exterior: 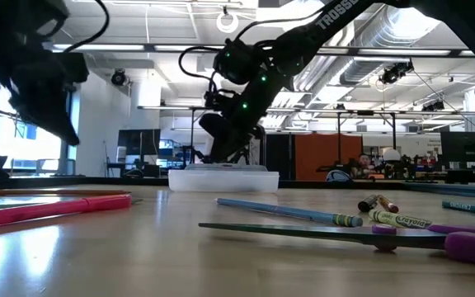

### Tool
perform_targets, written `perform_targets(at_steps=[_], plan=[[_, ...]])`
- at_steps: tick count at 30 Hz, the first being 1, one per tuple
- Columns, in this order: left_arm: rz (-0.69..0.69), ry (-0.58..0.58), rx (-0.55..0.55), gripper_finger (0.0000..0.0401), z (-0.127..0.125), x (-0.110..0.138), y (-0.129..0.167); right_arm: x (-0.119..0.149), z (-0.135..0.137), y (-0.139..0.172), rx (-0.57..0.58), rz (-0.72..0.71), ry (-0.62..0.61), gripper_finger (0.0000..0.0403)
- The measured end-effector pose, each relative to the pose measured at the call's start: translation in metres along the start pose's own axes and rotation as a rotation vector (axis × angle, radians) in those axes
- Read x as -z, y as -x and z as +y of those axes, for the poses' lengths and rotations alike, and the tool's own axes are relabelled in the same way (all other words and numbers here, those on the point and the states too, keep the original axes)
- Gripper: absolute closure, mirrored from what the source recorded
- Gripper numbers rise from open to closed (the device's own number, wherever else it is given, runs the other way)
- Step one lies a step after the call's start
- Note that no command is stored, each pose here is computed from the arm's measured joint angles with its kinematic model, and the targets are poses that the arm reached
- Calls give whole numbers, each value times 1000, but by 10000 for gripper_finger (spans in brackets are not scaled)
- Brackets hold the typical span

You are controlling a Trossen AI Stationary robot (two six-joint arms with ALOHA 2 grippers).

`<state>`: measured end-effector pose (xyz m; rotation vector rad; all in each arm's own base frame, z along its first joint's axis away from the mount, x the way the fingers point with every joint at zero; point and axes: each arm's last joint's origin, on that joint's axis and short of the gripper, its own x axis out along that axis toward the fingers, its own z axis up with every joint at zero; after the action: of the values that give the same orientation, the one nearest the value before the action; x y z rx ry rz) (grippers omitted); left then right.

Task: Pick & place school supplies into a supply box
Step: Put the left orange pencil into the supply box

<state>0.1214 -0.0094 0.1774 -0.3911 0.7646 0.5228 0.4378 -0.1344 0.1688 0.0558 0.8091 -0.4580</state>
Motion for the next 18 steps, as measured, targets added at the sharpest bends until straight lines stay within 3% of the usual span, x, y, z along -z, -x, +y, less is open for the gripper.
perform_targets(at_steps=[4,12,18], plan=[[-118,-11,107,312,0,17,-22,-1,0,0,-16,-14,-3,309],[-165,-35,64,208,11,40,-41,-2,2,0,-52,-21,-4,308],[-181,-72,85,179,7,38,-45,-4,2,0,-52,-41,-7,309]])
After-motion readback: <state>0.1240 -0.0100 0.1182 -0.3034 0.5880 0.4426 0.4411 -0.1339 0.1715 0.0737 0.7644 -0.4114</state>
